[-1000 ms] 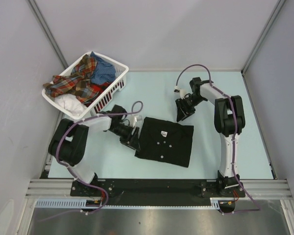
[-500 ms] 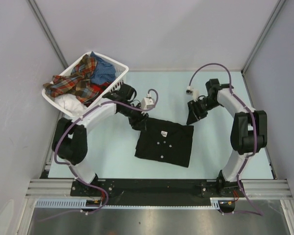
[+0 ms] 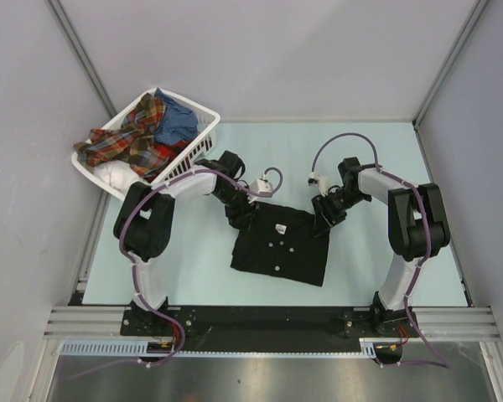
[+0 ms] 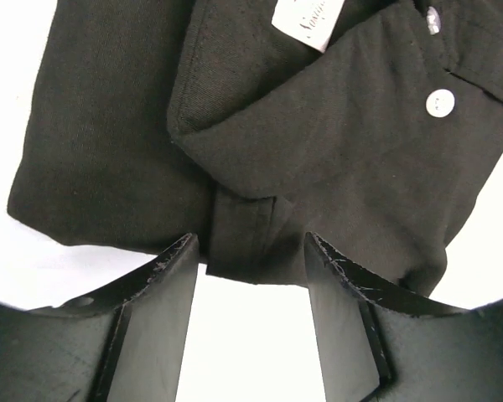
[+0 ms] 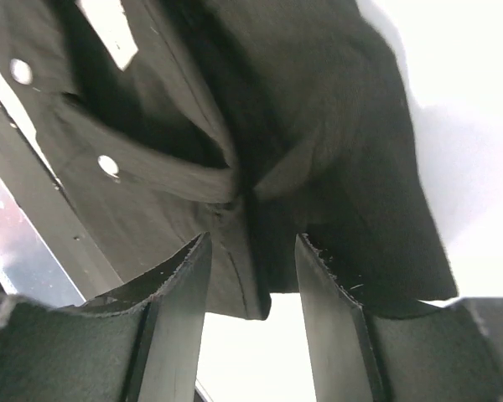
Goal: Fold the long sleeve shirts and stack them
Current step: Fold the shirt
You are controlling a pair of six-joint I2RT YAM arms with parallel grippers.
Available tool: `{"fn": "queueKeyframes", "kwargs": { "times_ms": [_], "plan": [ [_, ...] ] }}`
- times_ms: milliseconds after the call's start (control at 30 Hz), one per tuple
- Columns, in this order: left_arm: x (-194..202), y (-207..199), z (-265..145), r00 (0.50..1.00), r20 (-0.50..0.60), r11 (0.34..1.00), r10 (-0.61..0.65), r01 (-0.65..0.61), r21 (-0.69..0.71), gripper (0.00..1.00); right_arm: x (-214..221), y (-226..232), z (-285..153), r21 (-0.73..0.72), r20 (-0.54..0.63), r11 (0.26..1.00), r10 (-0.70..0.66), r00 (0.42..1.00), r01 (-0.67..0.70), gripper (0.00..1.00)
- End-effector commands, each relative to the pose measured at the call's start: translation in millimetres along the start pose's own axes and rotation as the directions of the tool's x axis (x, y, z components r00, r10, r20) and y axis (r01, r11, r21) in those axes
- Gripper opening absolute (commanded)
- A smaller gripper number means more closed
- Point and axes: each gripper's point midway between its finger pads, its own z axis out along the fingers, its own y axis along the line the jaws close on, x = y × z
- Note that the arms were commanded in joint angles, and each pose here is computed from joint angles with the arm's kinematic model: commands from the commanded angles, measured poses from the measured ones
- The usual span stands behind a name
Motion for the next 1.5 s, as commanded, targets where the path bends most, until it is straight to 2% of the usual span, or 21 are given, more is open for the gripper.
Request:
{"fn": "queueKeyframes", "kwargs": {
  "times_ms": [0,133,200,233,267,333,367,467,500,767,933,1200,1333,1467],
  "plan": [
    [-14,9,-1,0.997,0.035,0.998,0.066,-0.066,-0.008,0.58,8,-11,5,0.037,-0.011,0.999,-0.031,0.999,0.032,0.51],
    [-19,9,-2,0.996,0.052,0.998,0.07,-0.07,-0.005,0.53,13,-12,4,0.048,-0.025,0.998,-0.038,0.999,0.039,0.51],
    [-21,8,-2,0.996,0.056,0.997,0.075,-0.076,0.006,0.46,13,-10,2,0.045,-0.027,0.998,-0.04,0.999,0.041,0.44],
    [-21,6,-4,0.995,0.059,0.997,0.077,-0.078,0.01,0.43,13,-8,1,0.044,-0.025,0.998,-0.044,0.999,0.045,0.39],
    [-22,2,-6,0.995,0.062,0.997,0.077,-0.078,0.02,0.39,12,-7,-1,0.042,-0.026,0.998,-0.045,0.999,0.046,0.28],
    [-26,-3,-10,0.993,0.078,0.995,0.087,-0.089,0.032,0.28,6,-3,-7,0.045,-0.009,0.997,-0.059,0.998,0.059,0.16],
    [-28,-7,-15,0.993,0.084,0.995,0.086,-0.089,0.034,0.19,5,0,-9,0.044,-0.007,0.998,-0.055,0.998,0.055,0.02],
    [-32,-11,-23,0.993,0.09,0.996,0.074,-0.078,0.041,0.02,-1,2,-18,0.063,0.009,0.996,-0.069,0.998,0.069,0.0],
    [-34,-9,-27,0.993,0.095,0.997,0.073,-0.077,0.032,0.0,-2,2,-19,0.067,0.014,0.995,-0.074,0.997,0.073,0.0],
    [-49,16,-48,0.991,0.12,0.998,0.06,-0.057,-0.03,0.0,-24,-13,-42,0.133,0.094,0.989,-0.074,0.993,0.061,0.0],
    [-51,36,-37,0.994,0.108,0.999,0.03,-0.025,-0.049,0.0,-34,-25,-41,0.156,0.099,0.986,-0.072,0.992,0.056,0.0],
    [-43,74,-17,0.995,0.093,0.992,-0.029,0.04,-0.121,0.0,-32,-74,-28,0.248,0.097,0.969,-0.008,0.995,-0.017,0.0],
    [-32,95,-14,0.988,0.104,0.977,-0.111,0.128,-0.173,0.05,-38,-89,-27,0.302,0.115,0.953,0.0,0.993,-0.035,0.0],
    [-35,105,-31,0.965,0.185,0.958,-0.185,0.22,-0.186,0.13,-53,-103,-35,0.355,0.169,0.933,-0.006,0.986,-0.056,0.0]
  ]
}}
